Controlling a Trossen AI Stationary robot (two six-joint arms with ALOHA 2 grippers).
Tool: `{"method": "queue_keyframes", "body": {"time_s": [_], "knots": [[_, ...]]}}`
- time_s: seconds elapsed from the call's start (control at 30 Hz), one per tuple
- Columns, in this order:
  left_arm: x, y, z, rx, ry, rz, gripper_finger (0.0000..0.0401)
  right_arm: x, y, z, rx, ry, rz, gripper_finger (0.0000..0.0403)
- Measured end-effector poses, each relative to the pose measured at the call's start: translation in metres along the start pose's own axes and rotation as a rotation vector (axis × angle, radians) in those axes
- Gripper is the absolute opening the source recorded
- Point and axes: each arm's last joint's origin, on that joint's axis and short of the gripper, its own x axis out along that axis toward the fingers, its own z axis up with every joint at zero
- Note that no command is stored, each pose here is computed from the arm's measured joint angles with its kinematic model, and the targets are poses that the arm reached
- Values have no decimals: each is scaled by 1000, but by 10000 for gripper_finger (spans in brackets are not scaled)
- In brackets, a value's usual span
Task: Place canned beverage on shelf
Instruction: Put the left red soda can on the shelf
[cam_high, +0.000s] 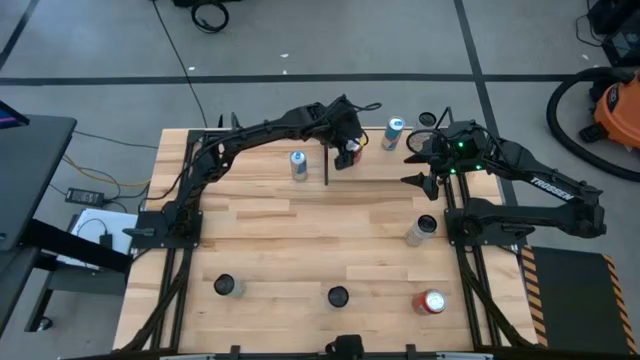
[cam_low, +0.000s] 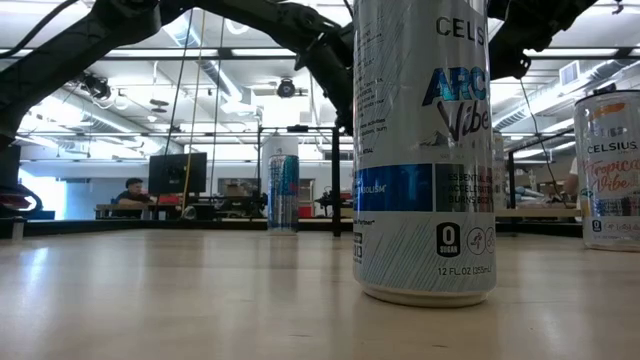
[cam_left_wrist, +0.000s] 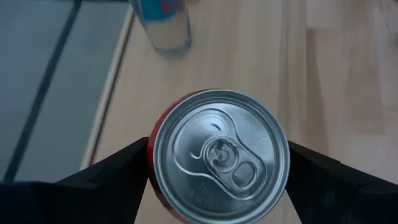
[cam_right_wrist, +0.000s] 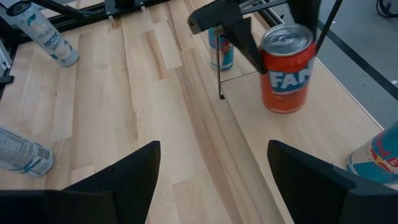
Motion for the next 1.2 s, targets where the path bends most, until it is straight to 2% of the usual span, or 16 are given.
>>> {"method": "queue_keyframes", "body": {"time_s": [0.13, 0.5, 0.8, 1.2], "knots": [[0, 0, -5, -6, 50, -11, 332, 0, 0, 0, 0, 0, 0, 305], [0, -1, -5, 11, 56, 11, 332, 0, 0, 0, 0, 0, 0, 305], [0, -1, -6, -76, 65, 15, 332, 0, 0, 0, 0, 0, 0, 305], [0, 0, -5, -132, 60, 18, 343, 0, 0, 0, 0, 0, 0, 305]]}}
